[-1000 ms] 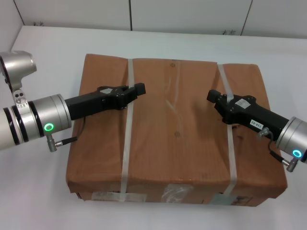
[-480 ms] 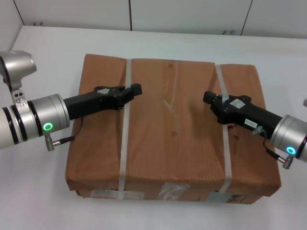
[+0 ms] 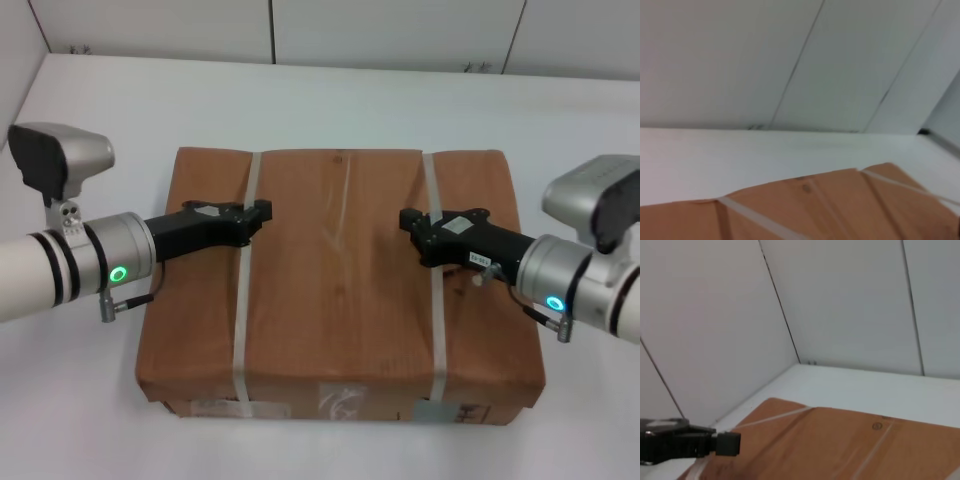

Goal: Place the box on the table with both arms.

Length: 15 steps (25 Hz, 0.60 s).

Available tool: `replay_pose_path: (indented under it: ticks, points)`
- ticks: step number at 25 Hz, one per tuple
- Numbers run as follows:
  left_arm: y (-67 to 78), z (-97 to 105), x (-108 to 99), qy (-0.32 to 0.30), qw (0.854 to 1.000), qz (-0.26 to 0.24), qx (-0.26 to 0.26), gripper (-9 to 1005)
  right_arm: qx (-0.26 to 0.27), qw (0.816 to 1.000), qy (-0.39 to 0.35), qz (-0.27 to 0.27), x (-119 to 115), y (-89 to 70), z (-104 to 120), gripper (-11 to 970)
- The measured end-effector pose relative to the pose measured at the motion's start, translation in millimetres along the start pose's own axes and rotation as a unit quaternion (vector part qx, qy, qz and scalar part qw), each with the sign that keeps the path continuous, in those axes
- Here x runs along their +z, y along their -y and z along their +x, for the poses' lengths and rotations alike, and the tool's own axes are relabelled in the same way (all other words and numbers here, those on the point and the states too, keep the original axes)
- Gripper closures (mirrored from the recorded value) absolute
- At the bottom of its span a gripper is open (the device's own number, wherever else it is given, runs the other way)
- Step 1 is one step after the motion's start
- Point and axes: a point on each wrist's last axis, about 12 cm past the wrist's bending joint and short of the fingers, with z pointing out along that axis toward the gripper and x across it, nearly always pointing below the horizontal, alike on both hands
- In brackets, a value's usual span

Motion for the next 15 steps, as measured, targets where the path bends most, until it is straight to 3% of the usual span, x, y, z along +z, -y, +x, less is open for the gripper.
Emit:
replay_pose_path:
  ticks: [15]
  points:
    - [-3.0, 6.9, 8.2, -0.032, 0.998, -0.038, 0.024, 951, -0.016, 0.999, -0.034, 0.024, 10.8, -1.0, 0.3, 930]
